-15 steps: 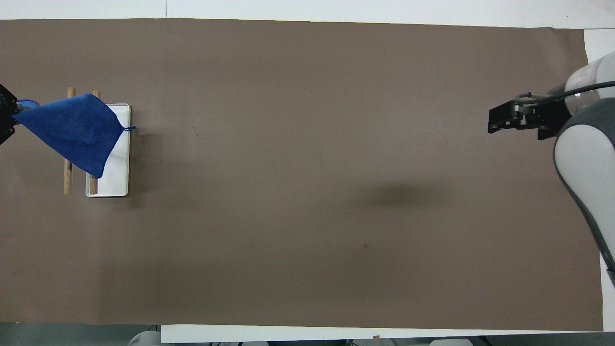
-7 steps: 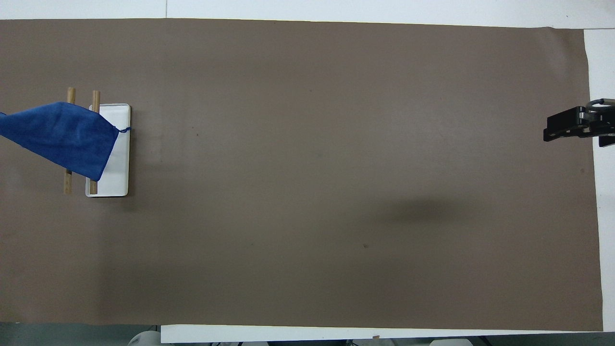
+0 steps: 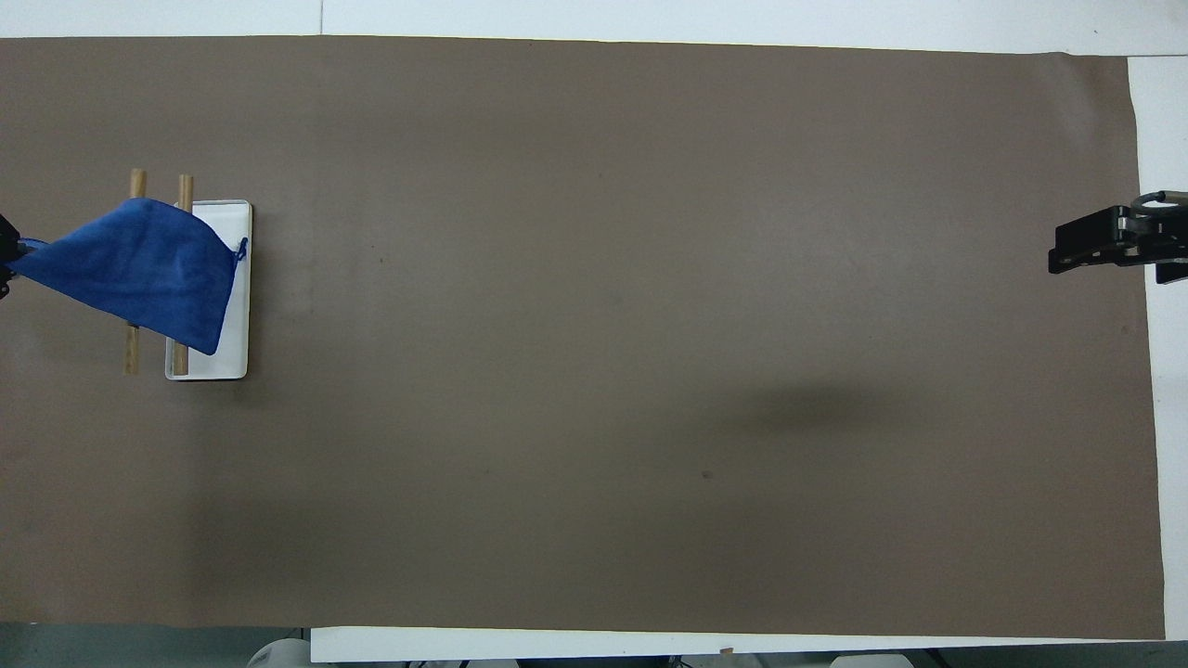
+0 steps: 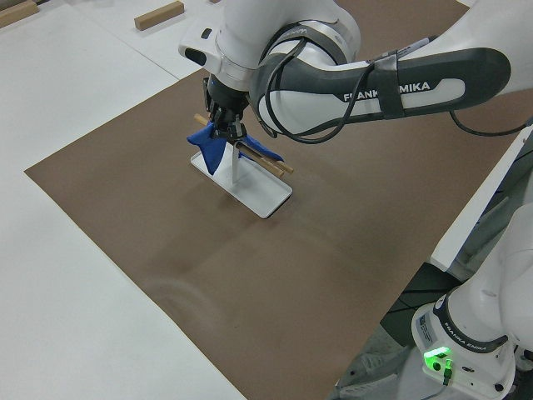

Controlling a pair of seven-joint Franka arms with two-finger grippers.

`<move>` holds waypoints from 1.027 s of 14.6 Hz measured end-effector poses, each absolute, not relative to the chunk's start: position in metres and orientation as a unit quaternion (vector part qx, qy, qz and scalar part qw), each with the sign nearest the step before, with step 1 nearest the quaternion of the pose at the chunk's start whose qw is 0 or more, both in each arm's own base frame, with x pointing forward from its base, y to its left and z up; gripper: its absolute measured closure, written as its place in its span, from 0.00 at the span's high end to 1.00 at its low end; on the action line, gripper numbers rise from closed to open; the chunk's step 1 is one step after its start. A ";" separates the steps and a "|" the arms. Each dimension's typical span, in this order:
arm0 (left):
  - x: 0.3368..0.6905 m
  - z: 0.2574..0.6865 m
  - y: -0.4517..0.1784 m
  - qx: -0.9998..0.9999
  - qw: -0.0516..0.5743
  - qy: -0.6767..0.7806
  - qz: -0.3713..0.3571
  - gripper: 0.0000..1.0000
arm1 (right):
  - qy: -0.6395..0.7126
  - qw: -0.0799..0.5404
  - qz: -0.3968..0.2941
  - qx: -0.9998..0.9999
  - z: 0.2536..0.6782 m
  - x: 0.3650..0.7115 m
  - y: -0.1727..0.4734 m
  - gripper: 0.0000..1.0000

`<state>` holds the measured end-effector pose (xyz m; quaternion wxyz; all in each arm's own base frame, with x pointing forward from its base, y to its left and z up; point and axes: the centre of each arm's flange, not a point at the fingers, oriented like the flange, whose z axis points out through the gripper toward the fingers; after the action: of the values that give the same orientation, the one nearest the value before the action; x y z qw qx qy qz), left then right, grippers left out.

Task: Right arm passes towel to left arm to hang

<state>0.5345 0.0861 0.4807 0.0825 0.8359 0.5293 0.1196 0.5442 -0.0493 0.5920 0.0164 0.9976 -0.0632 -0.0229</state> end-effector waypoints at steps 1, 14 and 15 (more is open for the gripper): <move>0.534 0.481 0.088 0.835 0.082 0.531 0.120 0.23 | -0.063 0.016 -0.023 0.998 0.592 0.544 -0.049 1.00; 0.542 0.618 0.027 0.945 0.043 0.323 0.015 1.00 | -0.055 0.016 -0.021 0.998 0.594 0.544 -0.041 1.00; 0.543 0.629 0.008 0.956 0.038 0.293 0.002 1.00 | -0.055 0.016 -0.021 0.998 0.595 0.544 -0.041 1.00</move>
<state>0.5426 0.0084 0.6287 0.0376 0.9555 0.2926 0.0017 0.5438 -0.0407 0.5947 0.0163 0.9981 -0.0552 -0.0207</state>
